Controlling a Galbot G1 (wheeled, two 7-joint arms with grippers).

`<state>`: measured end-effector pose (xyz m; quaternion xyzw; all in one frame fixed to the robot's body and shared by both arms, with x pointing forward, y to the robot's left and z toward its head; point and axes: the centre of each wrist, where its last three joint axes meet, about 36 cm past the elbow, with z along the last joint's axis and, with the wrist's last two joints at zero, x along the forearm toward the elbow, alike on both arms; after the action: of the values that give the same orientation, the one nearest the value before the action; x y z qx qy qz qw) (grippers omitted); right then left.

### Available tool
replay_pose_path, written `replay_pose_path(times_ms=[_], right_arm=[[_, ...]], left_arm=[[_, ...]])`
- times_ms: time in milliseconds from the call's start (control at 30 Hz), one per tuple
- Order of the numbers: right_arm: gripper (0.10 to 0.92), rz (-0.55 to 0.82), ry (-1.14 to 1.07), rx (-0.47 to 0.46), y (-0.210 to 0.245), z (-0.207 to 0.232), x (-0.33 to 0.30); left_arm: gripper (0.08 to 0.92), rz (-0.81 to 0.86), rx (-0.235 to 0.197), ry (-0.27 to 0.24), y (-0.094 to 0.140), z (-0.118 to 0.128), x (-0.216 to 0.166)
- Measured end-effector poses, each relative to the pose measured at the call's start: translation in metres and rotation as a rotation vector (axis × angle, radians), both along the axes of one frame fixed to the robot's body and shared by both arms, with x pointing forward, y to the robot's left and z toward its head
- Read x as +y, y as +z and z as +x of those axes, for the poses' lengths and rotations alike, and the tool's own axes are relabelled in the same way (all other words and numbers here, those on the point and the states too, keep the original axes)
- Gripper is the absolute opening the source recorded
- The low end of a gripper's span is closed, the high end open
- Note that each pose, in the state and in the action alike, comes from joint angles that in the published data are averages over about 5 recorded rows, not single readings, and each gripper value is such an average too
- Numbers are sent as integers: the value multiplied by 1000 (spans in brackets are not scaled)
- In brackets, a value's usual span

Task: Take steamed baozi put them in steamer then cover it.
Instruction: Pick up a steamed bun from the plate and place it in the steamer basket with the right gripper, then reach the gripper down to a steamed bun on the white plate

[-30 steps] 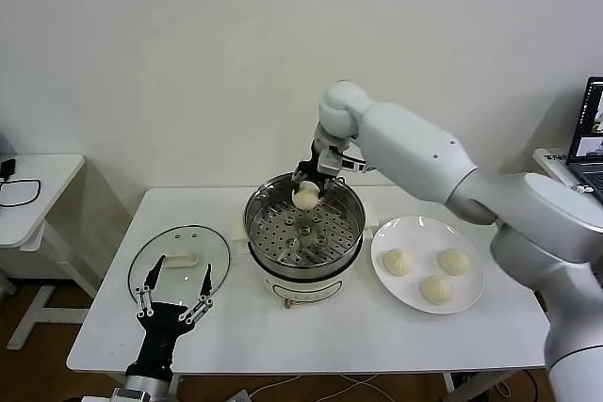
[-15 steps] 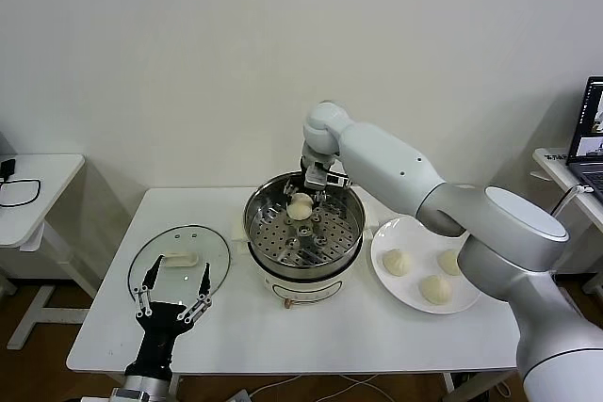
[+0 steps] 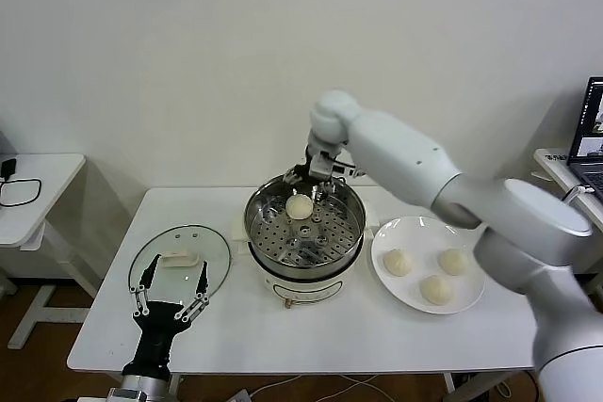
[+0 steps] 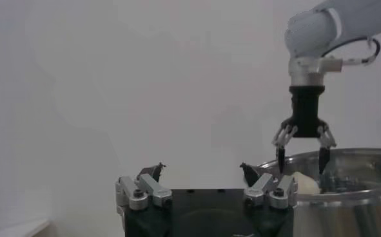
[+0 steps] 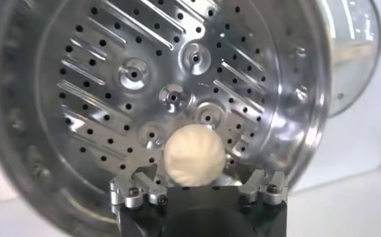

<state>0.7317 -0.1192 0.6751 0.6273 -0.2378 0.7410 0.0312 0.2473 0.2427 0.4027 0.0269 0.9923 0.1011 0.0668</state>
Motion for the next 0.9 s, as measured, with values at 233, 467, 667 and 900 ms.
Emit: replay_pose_path(times_ms=[233, 467, 667, 900], right_arm=[[823, 80, -383, 124, 21, 0, -96], [823, 103, -680, 265, -10, -12, -177], [823, 101, -825, 346, -54, -22, -211], [823, 97, -922, 391, -106, -30, -222]], left_arm=[[823, -2, 1, -10, 1, 1, -3], [823, 1, 1, -16, 1, 2, -3], [823, 2, 1, -14, 1, 3, -4], [823, 3, 0, -16, 0, 2, -4]])
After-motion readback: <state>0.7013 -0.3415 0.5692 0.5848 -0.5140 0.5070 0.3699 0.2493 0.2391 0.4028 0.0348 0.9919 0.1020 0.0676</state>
